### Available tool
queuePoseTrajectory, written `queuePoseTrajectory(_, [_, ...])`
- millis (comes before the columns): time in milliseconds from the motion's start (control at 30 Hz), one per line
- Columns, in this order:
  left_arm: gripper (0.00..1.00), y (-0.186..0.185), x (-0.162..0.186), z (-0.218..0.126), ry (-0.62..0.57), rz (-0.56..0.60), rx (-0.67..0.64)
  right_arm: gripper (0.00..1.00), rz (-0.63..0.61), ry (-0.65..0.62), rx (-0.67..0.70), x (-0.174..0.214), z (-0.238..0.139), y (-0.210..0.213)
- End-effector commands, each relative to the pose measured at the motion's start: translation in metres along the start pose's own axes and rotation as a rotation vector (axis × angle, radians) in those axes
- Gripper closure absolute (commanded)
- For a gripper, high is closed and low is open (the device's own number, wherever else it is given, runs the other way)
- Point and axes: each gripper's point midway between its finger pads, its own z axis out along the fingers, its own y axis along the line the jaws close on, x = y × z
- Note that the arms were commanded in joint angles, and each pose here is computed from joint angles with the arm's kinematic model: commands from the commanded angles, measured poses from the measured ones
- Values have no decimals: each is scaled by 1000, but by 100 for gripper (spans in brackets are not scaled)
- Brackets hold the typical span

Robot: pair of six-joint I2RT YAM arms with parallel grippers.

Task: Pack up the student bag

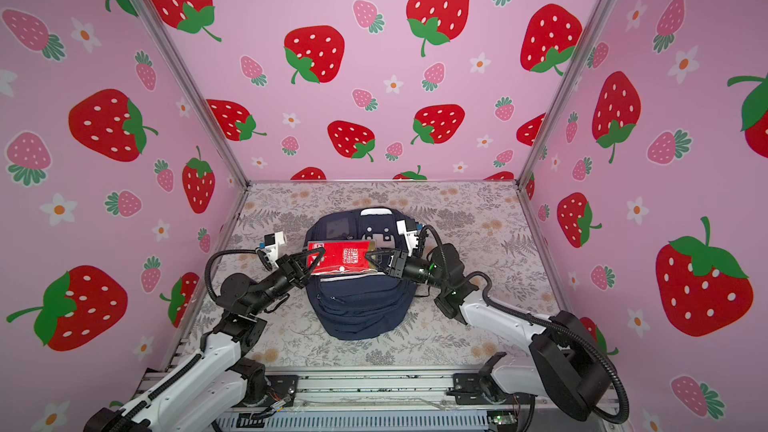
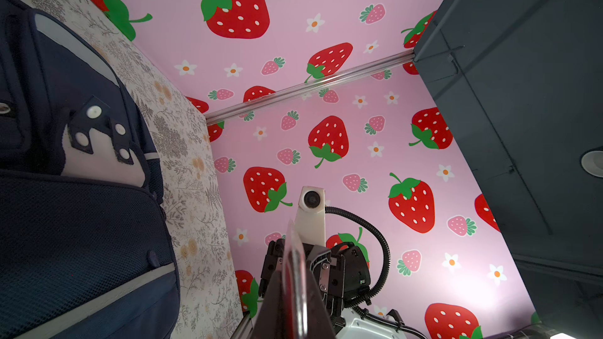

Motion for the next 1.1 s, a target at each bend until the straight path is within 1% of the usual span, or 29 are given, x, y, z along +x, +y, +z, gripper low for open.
queuePoseTrajectory(0, [100,-17,0,2,20,47,54,81,-30,-18,-84,-7,2,25])
queuePoseTrajectory(100, [100,-13,0,3,24,45,42,86,-26,-19,-73,-6,3,22])
queuePoseTrajectory(200, [100,-10,2,4,33,46,33,93,-25,-15,-73,-6,3,22])
queuePoseTrajectory(433, [99,-3,5,6,62,48,-2,100,-38,-23,-64,-8,3,24])
queuePoseTrajectory(533, [69,5,7,6,74,40,-41,100,-47,-40,-31,-11,1,21])
queuePoseTrajectory(567, [61,7,7,6,78,39,-53,100,-54,-44,-26,-12,-1,22])
queuePoseTrajectory(600, [56,9,8,6,85,43,-64,100,-56,-46,-17,-12,-2,21])
queuePoseTrajectory(667, [42,12,11,6,110,53,-93,100,-65,-61,10,-16,-6,19])
queuePoseTrajectory(700, [38,12,13,7,123,58,-102,100,-64,-71,25,-19,-10,17])
queuePoseTrajectory(733, [30,11,14,7,137,68,-111,100,-64,-83,41,-22,-14,15])
queuePoseTrajectory(767, [26,9,14,7,149,80,-118,100,-63,-94,52,-25,-19,14])
queuePoseTrajectory(867, [21,1,16,6,182,138,-155,100,-60,-134,90,-36,-35,7])
queuePoseTrajectory(1000, [20,-7,11,-2,197,271,-266,100,-52,-180,179,-49,-59,-7])
queuePoseTrajectory(1067, [20,-13,10,-4,222,337,-290,100,-59,-206,231,-54,-75,-13])
